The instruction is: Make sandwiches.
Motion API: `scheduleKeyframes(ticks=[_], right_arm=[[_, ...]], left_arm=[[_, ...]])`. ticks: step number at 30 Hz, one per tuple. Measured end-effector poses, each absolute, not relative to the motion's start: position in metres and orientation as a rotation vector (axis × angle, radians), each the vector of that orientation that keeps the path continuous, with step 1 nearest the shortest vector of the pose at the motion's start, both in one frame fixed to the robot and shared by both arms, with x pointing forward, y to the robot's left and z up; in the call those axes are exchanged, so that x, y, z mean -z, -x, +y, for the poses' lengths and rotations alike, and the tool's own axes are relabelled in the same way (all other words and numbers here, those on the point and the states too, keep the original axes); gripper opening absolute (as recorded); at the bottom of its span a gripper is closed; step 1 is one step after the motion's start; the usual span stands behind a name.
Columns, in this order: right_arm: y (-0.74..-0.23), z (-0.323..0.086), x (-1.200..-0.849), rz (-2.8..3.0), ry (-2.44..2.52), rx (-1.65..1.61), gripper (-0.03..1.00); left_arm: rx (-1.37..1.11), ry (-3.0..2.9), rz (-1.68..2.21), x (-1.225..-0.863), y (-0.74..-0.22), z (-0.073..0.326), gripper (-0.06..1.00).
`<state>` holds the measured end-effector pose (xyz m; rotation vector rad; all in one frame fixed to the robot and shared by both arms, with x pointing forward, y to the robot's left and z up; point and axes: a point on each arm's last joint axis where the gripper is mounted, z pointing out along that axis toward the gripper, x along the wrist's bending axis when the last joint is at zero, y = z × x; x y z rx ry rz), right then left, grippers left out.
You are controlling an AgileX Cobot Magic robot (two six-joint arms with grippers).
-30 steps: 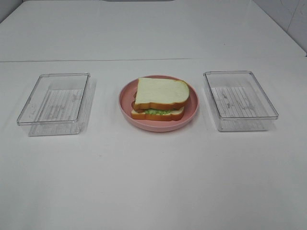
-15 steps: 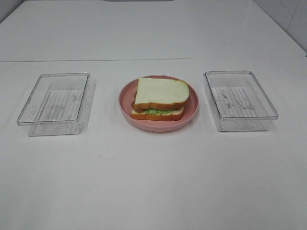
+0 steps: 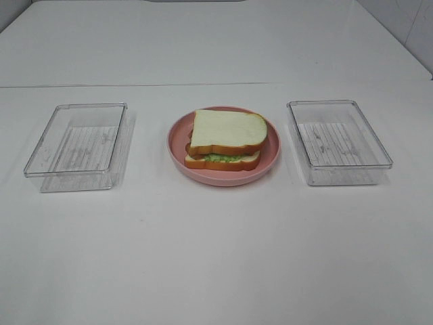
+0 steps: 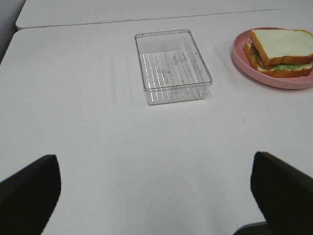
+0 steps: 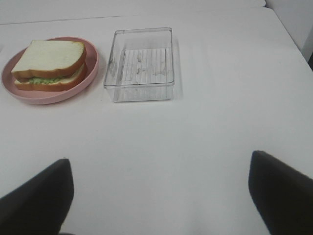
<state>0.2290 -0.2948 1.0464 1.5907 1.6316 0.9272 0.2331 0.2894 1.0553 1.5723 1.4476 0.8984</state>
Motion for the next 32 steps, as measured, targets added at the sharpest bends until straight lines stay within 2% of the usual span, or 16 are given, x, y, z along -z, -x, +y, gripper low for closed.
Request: scheduleKeyframes(ticks=[32], right_arm=[[-0.229,-0.2948,-1.0464,1.632,-1.591,-0.927,0.92]], left_arm=[[-0.898,-1.572,1.448,-1.0553,-0.2331,0.2894,0.97]])
